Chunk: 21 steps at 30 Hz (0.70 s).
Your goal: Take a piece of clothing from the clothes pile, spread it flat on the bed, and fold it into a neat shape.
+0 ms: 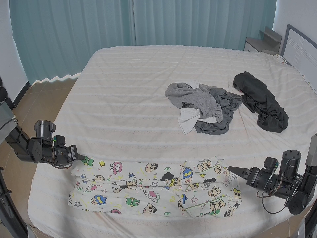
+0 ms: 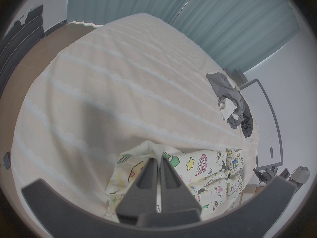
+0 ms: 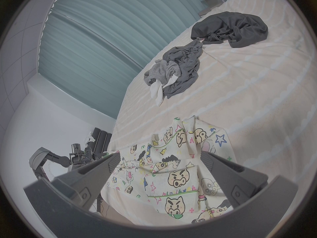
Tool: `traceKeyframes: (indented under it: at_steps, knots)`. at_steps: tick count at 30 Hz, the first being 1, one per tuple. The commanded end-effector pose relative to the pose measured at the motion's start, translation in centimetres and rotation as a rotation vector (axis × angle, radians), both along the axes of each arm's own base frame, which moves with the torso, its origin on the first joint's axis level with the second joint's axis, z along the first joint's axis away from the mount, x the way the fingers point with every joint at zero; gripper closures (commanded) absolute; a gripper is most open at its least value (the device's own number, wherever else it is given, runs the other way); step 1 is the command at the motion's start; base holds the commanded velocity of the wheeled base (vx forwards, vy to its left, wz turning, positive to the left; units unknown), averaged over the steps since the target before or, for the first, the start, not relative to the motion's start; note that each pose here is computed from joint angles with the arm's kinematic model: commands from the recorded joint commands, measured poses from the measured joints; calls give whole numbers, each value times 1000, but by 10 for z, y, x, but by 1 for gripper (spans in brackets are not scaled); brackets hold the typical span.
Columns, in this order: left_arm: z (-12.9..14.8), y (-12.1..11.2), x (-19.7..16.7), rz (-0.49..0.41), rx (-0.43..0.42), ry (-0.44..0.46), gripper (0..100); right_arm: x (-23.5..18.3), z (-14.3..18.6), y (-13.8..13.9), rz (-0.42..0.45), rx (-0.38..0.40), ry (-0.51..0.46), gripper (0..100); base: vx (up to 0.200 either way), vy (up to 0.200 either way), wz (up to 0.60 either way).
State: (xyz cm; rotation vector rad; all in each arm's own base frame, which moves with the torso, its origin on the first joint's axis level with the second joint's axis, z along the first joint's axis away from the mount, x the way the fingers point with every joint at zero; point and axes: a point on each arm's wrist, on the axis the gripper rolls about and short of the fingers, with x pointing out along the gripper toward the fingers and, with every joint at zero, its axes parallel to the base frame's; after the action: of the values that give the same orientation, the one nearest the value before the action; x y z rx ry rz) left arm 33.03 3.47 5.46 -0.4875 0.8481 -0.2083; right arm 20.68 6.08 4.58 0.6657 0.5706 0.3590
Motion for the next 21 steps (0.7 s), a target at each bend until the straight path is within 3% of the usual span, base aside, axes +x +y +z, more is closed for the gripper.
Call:
traceKeyframes:
  at_steps: [1,5,21]
  knots:
    - [2,0,3,-9,-7,-47,100,-1,0,0,0,1,-6,0,0,0,0]
    - [0,1,5,-17,-9,-76,100,-1,0,0,0,1,-6,0,0,0,0]
    - [-23,6,5,-2,-10,-45,100,-1,0,0,2,3,-3,0,0,0,0]
